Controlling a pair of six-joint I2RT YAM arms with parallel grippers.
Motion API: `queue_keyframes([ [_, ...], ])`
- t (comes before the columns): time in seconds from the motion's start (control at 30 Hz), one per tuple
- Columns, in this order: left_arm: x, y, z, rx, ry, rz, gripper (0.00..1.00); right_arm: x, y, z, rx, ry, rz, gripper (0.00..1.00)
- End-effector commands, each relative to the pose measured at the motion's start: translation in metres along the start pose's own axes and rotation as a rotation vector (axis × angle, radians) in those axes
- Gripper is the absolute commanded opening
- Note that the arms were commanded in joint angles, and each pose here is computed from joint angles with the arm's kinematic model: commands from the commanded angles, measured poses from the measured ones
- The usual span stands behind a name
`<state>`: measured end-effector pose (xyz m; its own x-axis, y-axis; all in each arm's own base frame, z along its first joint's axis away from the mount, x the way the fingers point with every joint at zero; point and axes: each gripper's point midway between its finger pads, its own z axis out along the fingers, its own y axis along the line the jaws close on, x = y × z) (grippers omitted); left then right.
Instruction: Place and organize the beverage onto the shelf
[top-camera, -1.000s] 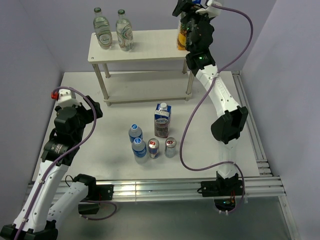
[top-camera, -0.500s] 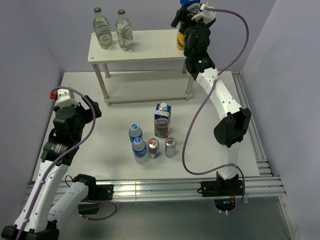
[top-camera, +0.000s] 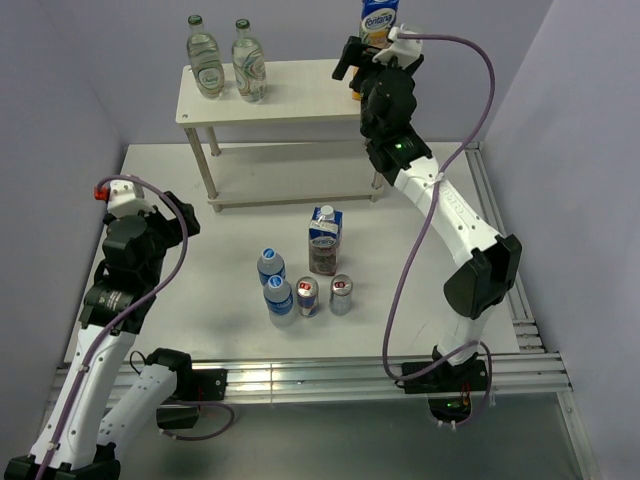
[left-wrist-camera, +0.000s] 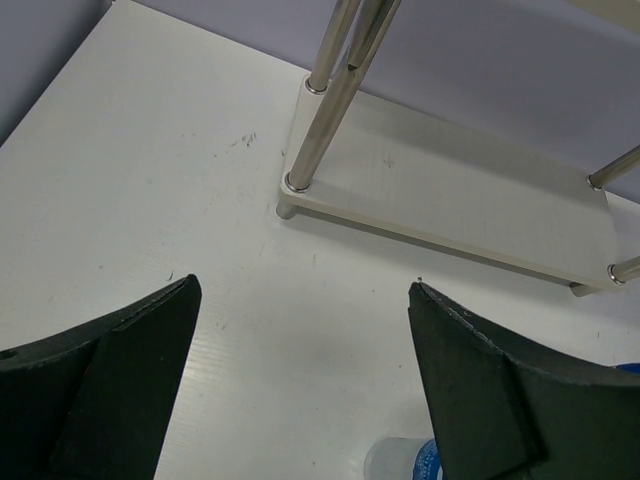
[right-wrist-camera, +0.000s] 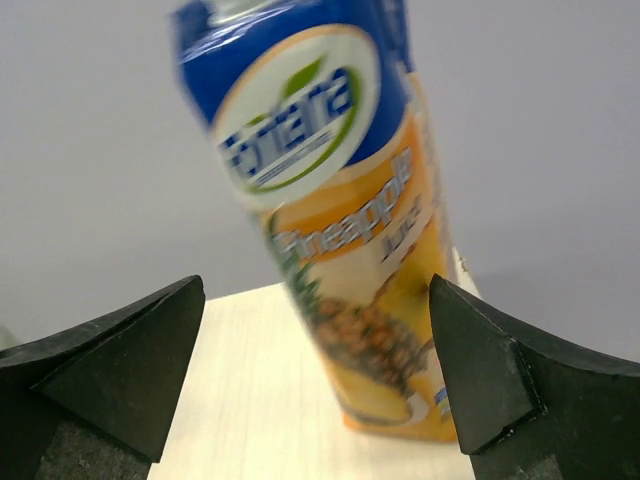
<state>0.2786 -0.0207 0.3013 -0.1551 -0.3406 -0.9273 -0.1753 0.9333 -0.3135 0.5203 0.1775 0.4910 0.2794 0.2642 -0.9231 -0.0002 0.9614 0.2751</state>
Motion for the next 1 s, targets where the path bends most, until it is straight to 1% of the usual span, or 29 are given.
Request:
queue_keyframes([
  [0.0,-0.012,-0.004,-0.003,0.026,-0.041,-0.016,0.91,-0.047,0.009,-0.023,-0.014,-0.081,0.033,1.0],
  [0.17,-0.014,-0.004,-0.005,0.027,-0.052,-0.02,0.91,-0.047,0.002,-0.034,0.029,-0.05,0.036,1.0],
  [0.23,-0.015,-0.004,-0.005,0.027,-0.052,-0.018,0.91,-0.056,-0.003,-0.047,0.042,-0.047,0.055,1.0],
  [0.3,-0.015,-0.004,-0.005,0.028,-0.053,-0.02,0.91,-0.05,-0.007,-0.06,0.054,-0.028,0.051,1.0],
  [0.33,-0.015,-0.004,-0.005,0.026,-0.052,-0.022,0.91,-0.065,-0.008,-0.077,0.068,-0.046,0.045,1.0],
  [0.37,-0.015,-0.004,-0.005,0.024,-0.053,-0.022,0.91,-0.051,-0.012,-0.087,0.093,-0.019,0.008,1.0],
  [0.4,-0.015,-0.004,-0.005,0.024,-0.053,-0.023,0.91,-0.049,-0.012,-0.099,0.106,-0.013,0.007,1.0],
  [0.43,-0.015,-0.004,-0.005,0.024,-0.053,-0.025,0.91,-0.064,-0.012,-0.124,0.117,-0.02,0.018,1.0],
  [0.47,-0.015,-0.004,-0.006,0.023,-0.053,-0.026,0.91,-0.046,-0.01,-0.137,0.108,0.026,0.042,1.0],
  [0.5,-0.016,-0.004,-0.006,0.023,-0.057,-0.027,0.91,-0.041,-0.007,-0.149,0.091,0.066,0.078,1.0],
  [0.53,-0.016,-0.004,-0.006,0.026,-0.055,-0.029,0.91,-0.027,-0.013,-0.168,0.066,0.166,0.059,1.0],
  [0.57,-0.016,-0.004,-0.006,0.026,-0.055,-0.027,0.91,-0.01,-0.005,-0.181,0.023,0.241,0.143,1.0],
  [0.6,-0.016,-0.005,-0.006,0.028,-0.053,-0.028,0.91,0.005,-0.012,-0.199,0.015,0.318,0.123,1.0],
  [0.63,-0.016,-0.006,-0.006,0.033,-0.054,-0.029,0.91,0.018,-0.012,-0.21,0.003,0.367,0.131,1.0],
  [0.67,-0.016,-0.007,-0.006,0.037,-0.052,-0.03,0.91,0.046,-0.005,-0.229,-0.031,0.446,0.147,1.0],
  [0.7,-0.016,-0.007,-0.007,0.042,-0.05,-0.029,0.91,0.058,-0.008,-0.243,-0.041,0.497,0.137,1.0],
  [0.73,-0.016,-0.008,-0.007,0.047,-0.05,-0.031,0.91,0.071,-0.006,-0.254,-0.041,0.538,0.167,1.0],
  [0.77,-0.016,-0.008,-0.007,0.048,-0.049,-0.029,0.91,0.092,-0.003,-0.271,-0.069,0.601,0.149,1.0],
  [0.83,-0.016,-0.008,-0.008,0.049,-0.049,-0.029,0.91,0.12,-0.006,-0.289,-0.061,0.686,0.133,1.0],
  [0.9,-0.019,-0.008,-0.01,0.049,-0.057,-0.033,0.91,0.143,-0.003,-0.302,-0.07,0.767,0.11,1.0],
  [0.97,-0.019,-0.007,-0.011,0.048,-0.062,-0.033,0.91,0.156,0.003,-0.308,-0.081,0.809,0.113,1.0],
])
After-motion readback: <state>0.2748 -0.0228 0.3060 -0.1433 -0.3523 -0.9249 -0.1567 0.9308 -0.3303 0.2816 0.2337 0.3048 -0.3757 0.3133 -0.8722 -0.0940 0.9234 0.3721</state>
